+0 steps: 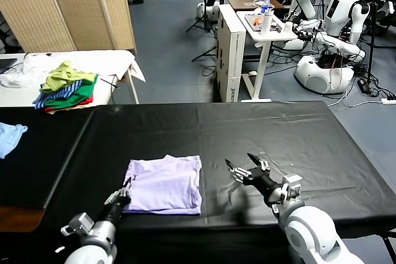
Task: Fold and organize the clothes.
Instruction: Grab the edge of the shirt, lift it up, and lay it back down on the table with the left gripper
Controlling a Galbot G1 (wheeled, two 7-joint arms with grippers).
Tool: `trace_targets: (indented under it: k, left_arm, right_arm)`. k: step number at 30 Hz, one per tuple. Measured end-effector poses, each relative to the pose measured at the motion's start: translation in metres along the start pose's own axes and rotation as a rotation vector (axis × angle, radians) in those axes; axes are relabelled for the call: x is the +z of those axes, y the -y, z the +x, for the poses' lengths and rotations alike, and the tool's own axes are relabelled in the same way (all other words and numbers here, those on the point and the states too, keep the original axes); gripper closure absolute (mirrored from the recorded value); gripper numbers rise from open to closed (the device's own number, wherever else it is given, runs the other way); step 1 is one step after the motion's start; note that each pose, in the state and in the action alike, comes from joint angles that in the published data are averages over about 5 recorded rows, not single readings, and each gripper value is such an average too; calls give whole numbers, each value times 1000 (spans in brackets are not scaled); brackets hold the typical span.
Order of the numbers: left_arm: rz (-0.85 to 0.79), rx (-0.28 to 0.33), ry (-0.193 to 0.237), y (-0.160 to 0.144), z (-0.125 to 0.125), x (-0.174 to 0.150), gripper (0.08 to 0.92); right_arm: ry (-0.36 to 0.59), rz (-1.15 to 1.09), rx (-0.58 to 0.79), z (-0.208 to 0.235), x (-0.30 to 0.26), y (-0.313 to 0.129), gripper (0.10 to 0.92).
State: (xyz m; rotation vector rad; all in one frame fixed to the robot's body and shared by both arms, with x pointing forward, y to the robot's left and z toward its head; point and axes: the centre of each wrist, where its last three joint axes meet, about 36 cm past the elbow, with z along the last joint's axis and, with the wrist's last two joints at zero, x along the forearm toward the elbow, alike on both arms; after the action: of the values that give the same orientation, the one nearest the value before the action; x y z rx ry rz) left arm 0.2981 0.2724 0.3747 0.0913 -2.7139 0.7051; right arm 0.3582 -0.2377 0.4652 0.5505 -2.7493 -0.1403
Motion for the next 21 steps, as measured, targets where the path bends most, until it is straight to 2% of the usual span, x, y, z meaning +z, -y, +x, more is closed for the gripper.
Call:
trace_targets:
  k: [2,11,21]
  left_arm:
    - [-29,-2,3,1,1,-3,824]
    - [-351,-42,65,-18,12,-29,824]
    - [-659,-126,129,-73,32,-99,824]
  right_arm:
    - [1,1,6,1,1,0,115]
    - [-10,-2,37,-2,13,3,115]
    - [-21,-22,35,-13,22,0,115]
